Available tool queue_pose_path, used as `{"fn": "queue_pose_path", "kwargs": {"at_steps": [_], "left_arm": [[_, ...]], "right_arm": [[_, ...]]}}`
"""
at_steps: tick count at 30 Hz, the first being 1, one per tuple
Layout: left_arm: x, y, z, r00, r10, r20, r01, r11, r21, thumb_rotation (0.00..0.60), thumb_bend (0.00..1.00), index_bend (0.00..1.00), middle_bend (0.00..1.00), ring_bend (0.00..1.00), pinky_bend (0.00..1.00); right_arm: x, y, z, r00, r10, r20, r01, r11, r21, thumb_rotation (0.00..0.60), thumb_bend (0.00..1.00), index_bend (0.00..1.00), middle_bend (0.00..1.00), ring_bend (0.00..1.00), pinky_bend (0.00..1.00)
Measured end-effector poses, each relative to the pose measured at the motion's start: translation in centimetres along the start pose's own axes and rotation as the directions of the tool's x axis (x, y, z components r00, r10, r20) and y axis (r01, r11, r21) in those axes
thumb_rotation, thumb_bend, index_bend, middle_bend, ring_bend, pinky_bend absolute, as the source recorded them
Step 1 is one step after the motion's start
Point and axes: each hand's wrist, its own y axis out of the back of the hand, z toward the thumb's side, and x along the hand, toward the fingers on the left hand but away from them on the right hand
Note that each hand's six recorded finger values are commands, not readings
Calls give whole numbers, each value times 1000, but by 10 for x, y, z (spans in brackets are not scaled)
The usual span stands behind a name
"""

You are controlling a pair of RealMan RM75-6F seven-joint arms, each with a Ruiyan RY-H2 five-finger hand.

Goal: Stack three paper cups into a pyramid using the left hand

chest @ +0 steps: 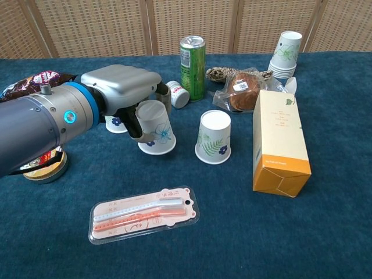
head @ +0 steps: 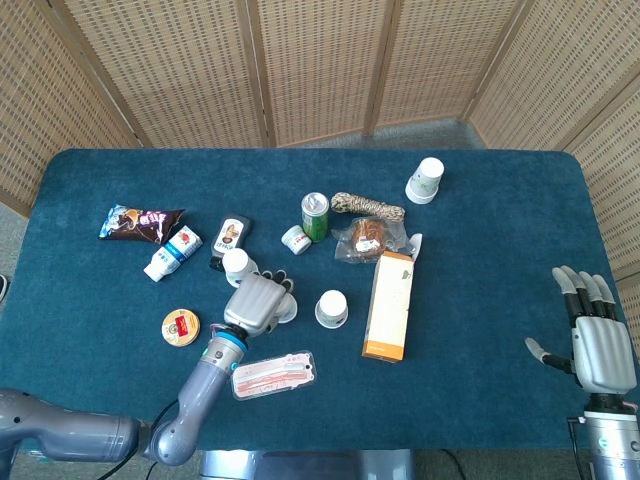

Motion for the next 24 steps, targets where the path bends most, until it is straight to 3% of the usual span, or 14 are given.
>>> {"fn": "queue_pose_path", "kwargs": {"at_steps": [6,14,18,24], "left_arm": [[4,-5,5,1000,-8,-16,8,1000,10,600,301,272,267,297,512],[3,-10,7,1000,-18,-9,18,1000,2,600,292,110,4,71,411],[0,-2,1,1000,12,-10,-12,1000,4,600,293,66,0,4,377],[-4,16,-25,998,46,-54,-46,999,3,600,292,65,0,0,366]], "right_arm": [[0,0,-1,1000,2,2,-2,1000,-2,600,192,13,0,0,0],[-1,1,-2,1000,1,6,-1,1000,-6,600,192,13,0,0,0],[0,1,-3,1000,1,7,-1,1000,-7,600,193,14,0,0,0],[1,2,-1,1000,-1,2,1,1000,-7,600,192,13,0,0,0]]}}
